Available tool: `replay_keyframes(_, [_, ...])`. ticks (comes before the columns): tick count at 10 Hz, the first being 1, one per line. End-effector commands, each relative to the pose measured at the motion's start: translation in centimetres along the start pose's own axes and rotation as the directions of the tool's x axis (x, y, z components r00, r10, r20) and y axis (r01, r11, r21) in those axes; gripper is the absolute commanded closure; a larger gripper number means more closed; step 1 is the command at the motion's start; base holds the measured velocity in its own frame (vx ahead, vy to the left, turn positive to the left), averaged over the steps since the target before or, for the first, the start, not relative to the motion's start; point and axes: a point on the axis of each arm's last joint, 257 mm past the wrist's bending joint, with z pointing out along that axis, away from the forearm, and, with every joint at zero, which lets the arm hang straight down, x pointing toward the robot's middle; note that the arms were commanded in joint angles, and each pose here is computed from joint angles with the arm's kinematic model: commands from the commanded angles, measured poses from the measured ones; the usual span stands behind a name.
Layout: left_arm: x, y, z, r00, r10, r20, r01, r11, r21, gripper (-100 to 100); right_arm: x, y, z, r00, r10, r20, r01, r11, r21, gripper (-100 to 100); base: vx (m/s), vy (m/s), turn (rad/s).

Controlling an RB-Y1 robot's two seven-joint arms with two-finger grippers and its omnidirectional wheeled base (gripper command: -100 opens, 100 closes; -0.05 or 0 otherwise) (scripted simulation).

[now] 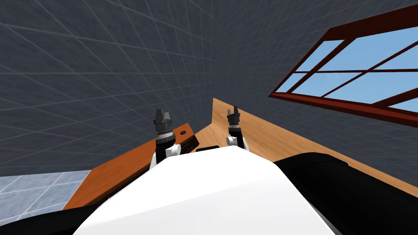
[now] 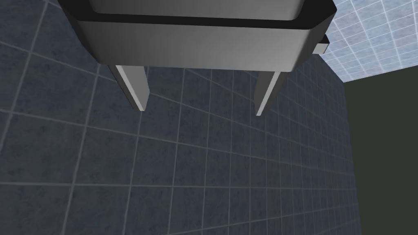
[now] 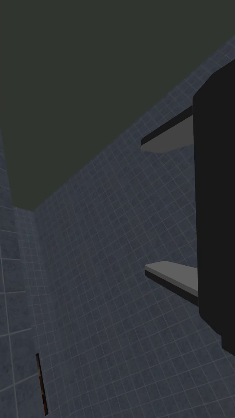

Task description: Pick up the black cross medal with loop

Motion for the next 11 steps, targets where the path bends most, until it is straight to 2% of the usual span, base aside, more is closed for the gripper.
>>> replay_keyframes(1, [0.7,1.3,0.0,0.999,0.014,-0.036,-0.015,0.999,-0.028,-100,0.0,0.0,0.0,1.0,0.0,0.0,0.0,1.0,0.0,0,0.003,-0.032,0.061])
replay_keyframes(4, [2.0,4.8,-0.2,0.994,0.042,-0.104,-0.052,0.994,-0.1,-100,0.0,0.0,0.0,1.0,0.0,0.0,0.0,1.0,0.0,0,0.013,-0.065,0.08])
replay_keyframes(6, [2.8,8.1,-0.5,0.986,0.063,-0.155,-0.09,0.982,-0.169,-100,0.0,0.0,0.0,1.0,0.0,0.0,0.0,1.0,0.0,0,0.036,-0.084,0.08])
replay_keyframes(9, [3.4,13.5,-1.0,0.969,0.098,-0.229,-0.16,0.949,-0.273,-100,0.0,0.0,0.0,1.0,0.0,0.0,0.0,1.0,0.0,0,0.053,-0.099,0.108])
replay_keyframes(10, [3.4,14.4,-1.4,0.967,0.096,-0.234,-0.165,0.941,-0.296,-100,0.0,0.0,0.0,1.0,0.0,0.0,0.0,1.0,0.0,0,0.044,-0.08,0.035])
replay_keyframes(11, [3.4,16.6,-1.8,0.96,0.106,-0.258,-0.192,0.922,-0.337,-100,0.0,0.0,0.0,1.0,0.0,0.0,0.0,1.0,0.0,0,0.035,-0.073,0.053])
